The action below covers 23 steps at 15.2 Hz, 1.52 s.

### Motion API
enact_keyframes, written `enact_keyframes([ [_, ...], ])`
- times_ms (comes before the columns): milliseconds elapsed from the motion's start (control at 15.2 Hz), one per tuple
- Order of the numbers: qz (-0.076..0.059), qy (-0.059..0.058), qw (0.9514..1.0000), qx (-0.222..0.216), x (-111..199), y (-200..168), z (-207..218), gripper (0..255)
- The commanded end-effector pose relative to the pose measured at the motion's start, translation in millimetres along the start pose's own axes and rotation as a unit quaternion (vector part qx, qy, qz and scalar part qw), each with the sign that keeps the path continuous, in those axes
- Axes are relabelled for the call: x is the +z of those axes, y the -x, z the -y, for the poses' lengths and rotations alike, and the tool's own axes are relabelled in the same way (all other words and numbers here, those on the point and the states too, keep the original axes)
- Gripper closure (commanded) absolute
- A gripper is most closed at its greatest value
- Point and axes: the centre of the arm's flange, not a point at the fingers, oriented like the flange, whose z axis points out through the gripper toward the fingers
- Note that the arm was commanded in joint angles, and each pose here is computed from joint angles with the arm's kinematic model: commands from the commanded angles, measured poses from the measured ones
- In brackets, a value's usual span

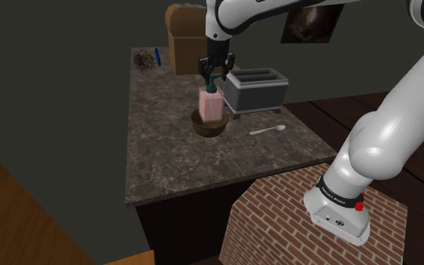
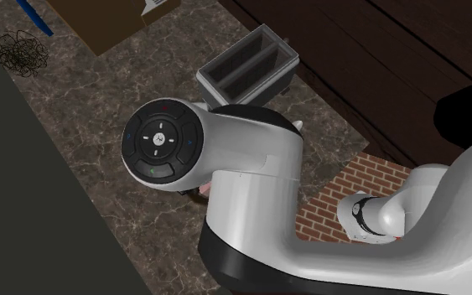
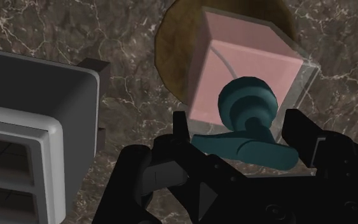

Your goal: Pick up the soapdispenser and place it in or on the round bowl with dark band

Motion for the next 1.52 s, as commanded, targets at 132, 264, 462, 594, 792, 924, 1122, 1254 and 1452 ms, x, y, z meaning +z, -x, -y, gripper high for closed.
enact_keyframes([
  [132,0.0,0.0,1.0,0.0,2,0,0,255],
  [264,0.0,0.0,1.0,0.0,2,0,0,255],
  [462,0.0,0.0,1.0,0.0,2,0,0,0],
  [594,0.0,0.0,1.0,0.0,2,0,0,0],
  [792,0.0,0.0,1.0,0.0,2,0,0,0],
  [924,0.0,0.0,1.0,0.0,-24,0,0,0],
  [1122,0.0,0.0,1.0,0.0,-48,0,0,0],
  [1254,0.0,0.0,1.0,0.0,-48,0,0,0],
  [1452,0.0,0.0,1.0,0.0,-48,0,0,0],
])
